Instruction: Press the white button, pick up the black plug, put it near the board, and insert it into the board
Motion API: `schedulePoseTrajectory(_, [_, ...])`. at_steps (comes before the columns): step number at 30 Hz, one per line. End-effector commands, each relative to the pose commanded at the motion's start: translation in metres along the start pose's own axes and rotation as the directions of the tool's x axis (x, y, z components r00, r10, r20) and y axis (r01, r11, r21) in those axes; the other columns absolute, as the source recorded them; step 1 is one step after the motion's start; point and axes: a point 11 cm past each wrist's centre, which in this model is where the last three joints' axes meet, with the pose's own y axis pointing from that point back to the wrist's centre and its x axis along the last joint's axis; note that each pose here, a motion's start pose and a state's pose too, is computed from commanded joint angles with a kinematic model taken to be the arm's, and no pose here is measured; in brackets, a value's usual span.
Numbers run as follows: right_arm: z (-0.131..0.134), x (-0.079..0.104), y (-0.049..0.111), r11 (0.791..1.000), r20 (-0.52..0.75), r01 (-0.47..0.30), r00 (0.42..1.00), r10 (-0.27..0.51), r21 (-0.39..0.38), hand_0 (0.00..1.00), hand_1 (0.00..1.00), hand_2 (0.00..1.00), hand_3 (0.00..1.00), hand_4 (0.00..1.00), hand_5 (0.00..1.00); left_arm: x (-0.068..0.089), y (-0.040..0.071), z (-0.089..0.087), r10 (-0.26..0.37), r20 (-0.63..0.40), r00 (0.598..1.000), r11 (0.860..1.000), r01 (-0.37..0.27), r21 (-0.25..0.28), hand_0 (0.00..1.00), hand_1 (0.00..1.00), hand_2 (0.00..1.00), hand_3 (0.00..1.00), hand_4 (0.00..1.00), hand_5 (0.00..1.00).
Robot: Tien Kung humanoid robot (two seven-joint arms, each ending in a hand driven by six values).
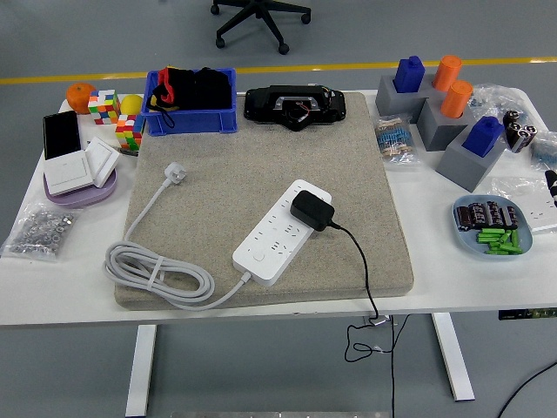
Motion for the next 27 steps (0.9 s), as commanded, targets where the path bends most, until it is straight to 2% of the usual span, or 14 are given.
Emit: schedulePoseTrajectory(27, [-0.0005,0.0018,-0.0043,1.0,0.015,-0.01,1.0,0.01,-0.017,0.808,0.683,0.693,0.643,0.828,0.211,0.004,0.0018,0.0076,0.009,-0.007,1.0,1.0,-0.01,-0.014,0.69,0.666,0.641,0.644,0.56,0.17])
